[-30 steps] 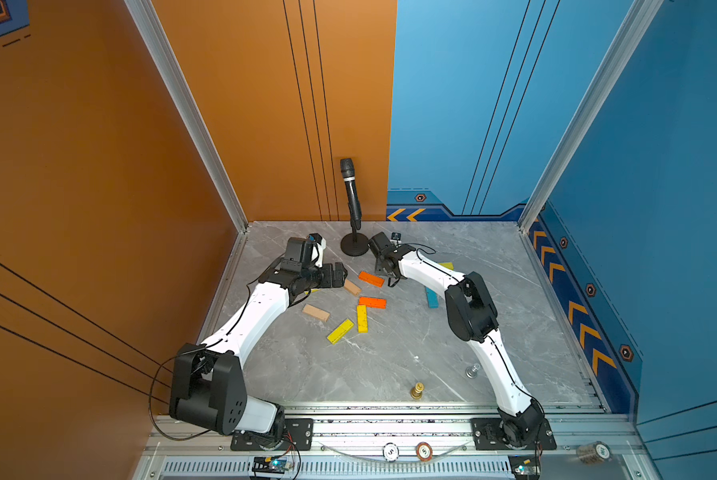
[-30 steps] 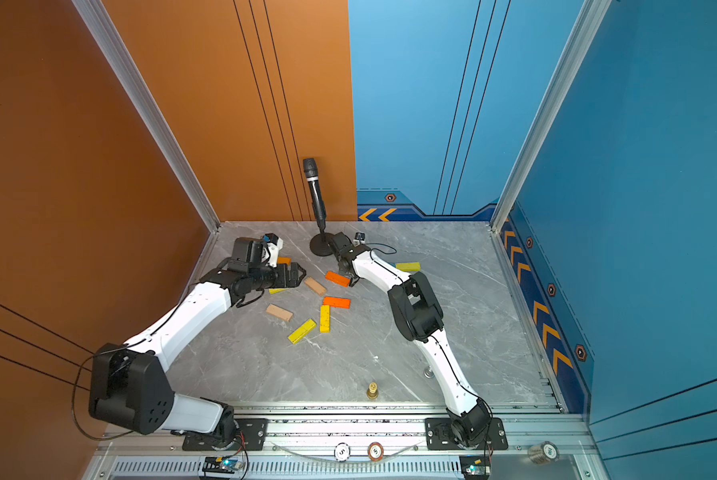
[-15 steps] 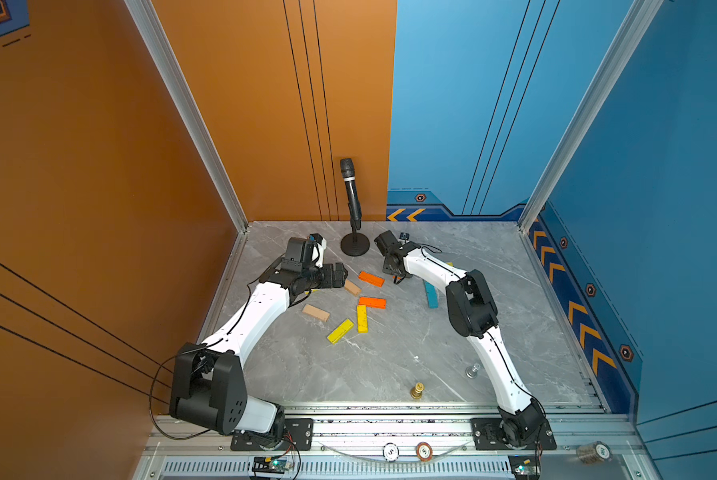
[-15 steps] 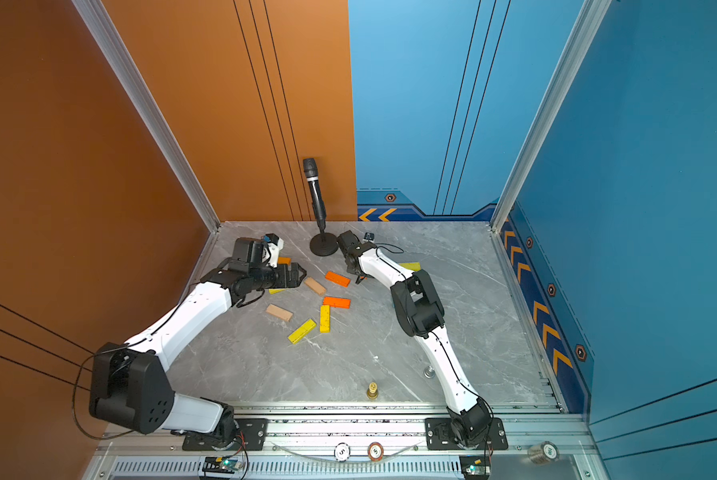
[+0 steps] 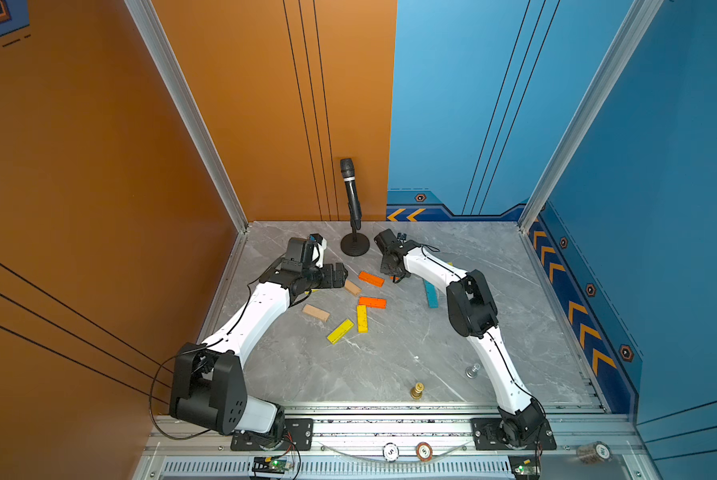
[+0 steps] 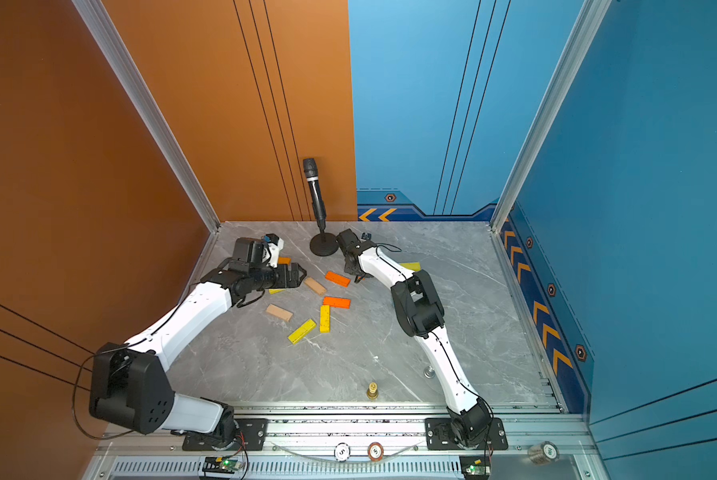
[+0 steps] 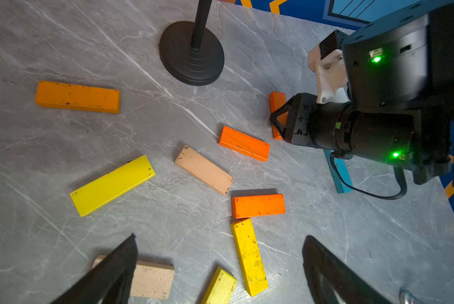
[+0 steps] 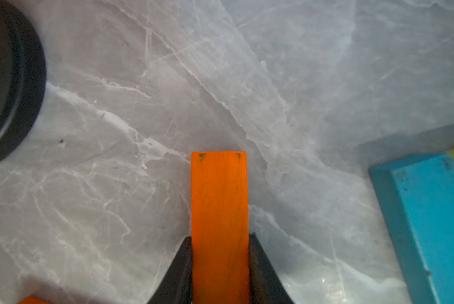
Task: Assemble the number 6 with building blocks
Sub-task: Pick up the building block from the center of the board, then assemble the building block at the center of the board.
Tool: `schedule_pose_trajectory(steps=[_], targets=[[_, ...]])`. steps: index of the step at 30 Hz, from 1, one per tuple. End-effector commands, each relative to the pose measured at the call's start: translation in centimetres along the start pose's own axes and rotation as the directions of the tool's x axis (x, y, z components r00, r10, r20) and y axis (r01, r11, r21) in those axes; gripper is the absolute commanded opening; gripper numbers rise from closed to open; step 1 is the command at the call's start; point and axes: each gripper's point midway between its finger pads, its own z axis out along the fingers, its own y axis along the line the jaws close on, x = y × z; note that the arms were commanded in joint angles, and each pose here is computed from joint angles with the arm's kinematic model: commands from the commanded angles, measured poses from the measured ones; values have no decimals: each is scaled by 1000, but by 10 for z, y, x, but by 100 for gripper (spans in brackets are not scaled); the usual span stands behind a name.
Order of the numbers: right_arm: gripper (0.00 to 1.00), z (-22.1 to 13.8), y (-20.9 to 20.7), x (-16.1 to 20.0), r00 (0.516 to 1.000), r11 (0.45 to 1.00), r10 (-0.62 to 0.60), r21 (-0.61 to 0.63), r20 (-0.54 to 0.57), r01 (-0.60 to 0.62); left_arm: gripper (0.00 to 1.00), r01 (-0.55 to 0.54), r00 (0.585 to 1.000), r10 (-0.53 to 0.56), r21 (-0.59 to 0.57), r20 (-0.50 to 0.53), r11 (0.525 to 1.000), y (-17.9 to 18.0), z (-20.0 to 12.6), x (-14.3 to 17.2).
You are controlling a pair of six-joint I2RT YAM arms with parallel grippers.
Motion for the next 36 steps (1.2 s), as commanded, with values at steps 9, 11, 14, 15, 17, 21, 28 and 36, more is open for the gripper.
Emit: schedule_pose_trajectory(steps=[9, 11, 14, 15, 17, 21, 28, 36], targets=[[29, -79, 16, -13, 999, 993, -30, -118, 21, 32, 98, 10, 1000, -10, -2, 5, 1000, 2, -5, -3], [29, -84, 14, -9, 999, 992, -34, -119, 15, 35, 98, 10, 1000, -10, -1, 5, 1000, 2, -5, -3], [29, -94, 10, -3, 1000, 991, -30, -134, 7, 31, 98, 13, 1000, -13, -3, -1, 1000, 3, -3, -2], [29, -97, 9, -1, 1000, 990, -24, -140, 8, 25, 98, 14, 1000, -14, -1, -3, 1000, 2, -2, -2], [29, -102, 3, 1, 1000, 989, -9, -149, 6, 10, 98, 15, 1000, -15, 2, -5, 1000, 2, -2, -1], [29, -116, -18, -2, 1000, 990, 23, -141, 15, -21, 98, 11, 1000, -11, -3, -1, 1000, 1, -3, -1], [29, -123, -98, 8, 994, 994, 105, -18, 30, -105, 98, 1, 1000, -1, 8, -5, 1000, -5, -2, 1], [30, -98, -193, 35, 934, 928, 354, 110, 47, -357, 98, -15, 1000, 15, 12, -18, 1000, -11, 1, 5]])
